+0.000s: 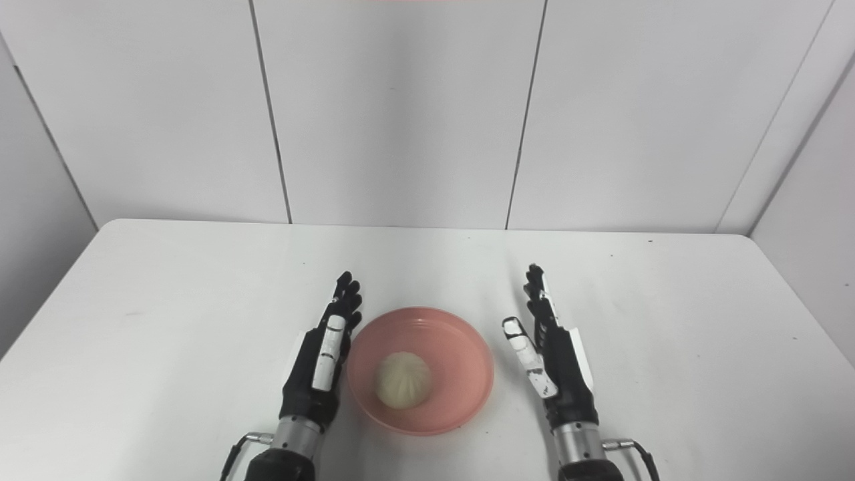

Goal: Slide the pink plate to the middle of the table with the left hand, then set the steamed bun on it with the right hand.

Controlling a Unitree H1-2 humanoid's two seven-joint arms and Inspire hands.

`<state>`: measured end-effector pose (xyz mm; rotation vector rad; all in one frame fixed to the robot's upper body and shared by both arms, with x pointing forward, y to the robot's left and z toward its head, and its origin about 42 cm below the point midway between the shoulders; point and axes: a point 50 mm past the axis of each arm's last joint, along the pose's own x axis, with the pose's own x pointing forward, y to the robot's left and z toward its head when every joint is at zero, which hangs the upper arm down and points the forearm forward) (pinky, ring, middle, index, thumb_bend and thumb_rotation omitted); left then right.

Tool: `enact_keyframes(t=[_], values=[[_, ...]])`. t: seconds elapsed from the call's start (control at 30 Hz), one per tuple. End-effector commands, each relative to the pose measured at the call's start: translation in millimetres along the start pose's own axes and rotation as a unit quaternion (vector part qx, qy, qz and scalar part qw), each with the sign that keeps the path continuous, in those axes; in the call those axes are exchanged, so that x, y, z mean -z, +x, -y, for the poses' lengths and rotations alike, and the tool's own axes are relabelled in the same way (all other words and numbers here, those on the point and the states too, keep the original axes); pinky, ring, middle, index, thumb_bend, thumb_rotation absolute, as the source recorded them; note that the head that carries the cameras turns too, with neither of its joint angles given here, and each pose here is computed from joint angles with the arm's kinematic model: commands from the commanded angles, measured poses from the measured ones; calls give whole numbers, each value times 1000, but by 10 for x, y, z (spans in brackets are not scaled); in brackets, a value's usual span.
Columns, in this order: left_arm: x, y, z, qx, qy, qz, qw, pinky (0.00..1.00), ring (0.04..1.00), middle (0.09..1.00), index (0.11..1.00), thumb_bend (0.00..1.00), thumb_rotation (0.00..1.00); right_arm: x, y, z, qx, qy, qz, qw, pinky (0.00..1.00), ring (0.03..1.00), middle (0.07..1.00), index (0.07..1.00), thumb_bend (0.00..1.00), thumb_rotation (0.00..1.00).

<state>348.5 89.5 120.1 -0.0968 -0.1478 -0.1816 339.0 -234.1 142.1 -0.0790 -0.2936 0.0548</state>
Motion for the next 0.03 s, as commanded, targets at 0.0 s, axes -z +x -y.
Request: enact_keyframes(t=[0.0], values=[[159,-96,-105,-13,13,-12,1000,1000,1000,1000,1000,543,1000,-66,82,30,-5,12,9,1000,1000,1000,1000,1000,682,892]])
